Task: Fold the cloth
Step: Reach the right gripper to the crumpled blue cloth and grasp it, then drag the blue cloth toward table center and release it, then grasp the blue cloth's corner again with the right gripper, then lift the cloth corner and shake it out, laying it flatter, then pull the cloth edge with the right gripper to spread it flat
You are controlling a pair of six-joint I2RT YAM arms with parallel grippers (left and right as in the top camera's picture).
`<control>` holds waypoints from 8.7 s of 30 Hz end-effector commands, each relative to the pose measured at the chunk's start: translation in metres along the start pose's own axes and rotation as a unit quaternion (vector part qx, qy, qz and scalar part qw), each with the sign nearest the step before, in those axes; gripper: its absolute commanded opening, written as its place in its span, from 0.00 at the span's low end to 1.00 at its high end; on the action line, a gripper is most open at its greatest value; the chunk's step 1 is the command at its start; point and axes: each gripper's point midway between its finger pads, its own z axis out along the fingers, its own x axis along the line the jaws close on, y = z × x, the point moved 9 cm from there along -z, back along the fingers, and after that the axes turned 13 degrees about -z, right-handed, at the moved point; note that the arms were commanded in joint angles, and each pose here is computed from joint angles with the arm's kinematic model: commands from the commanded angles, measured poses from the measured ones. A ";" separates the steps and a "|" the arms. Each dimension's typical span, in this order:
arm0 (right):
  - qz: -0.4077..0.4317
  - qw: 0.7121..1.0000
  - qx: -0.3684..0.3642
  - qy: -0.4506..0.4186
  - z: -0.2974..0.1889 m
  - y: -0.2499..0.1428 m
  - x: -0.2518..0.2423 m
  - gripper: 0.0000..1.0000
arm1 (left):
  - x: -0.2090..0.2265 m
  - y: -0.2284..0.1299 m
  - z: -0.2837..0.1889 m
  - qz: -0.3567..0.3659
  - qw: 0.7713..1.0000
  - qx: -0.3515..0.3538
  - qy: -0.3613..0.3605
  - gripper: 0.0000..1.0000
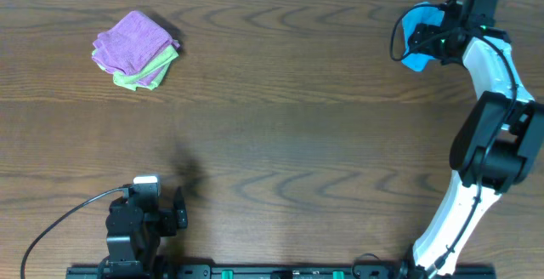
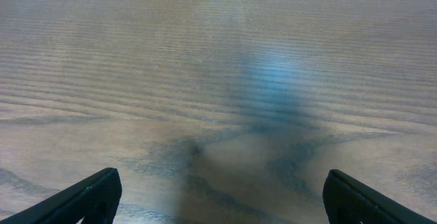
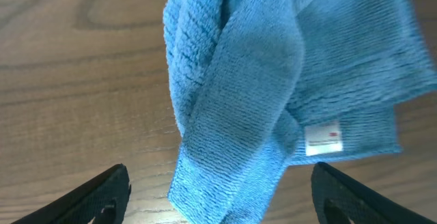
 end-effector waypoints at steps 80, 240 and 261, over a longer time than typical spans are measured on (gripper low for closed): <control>-0.399 0.909 0.020 0.117 -0.157 -0.020 0.317 0.06 | 0.004 -0.014 0.008 0.015 0.999 0.030 0.013 0.95; -0.342 0.914 0.151 0.157 -0.061 -0.038 0.242 0.85 | -0.015 0.006 0.006 0.006 0.996 -0.026 -0.087 0.95; -0.332 0.898 0.225 0.180 0.000 -0.073 0.239 0.75 | -0.015 0.006 0.006 0.006 0.996 -0.026 -0.087 0.95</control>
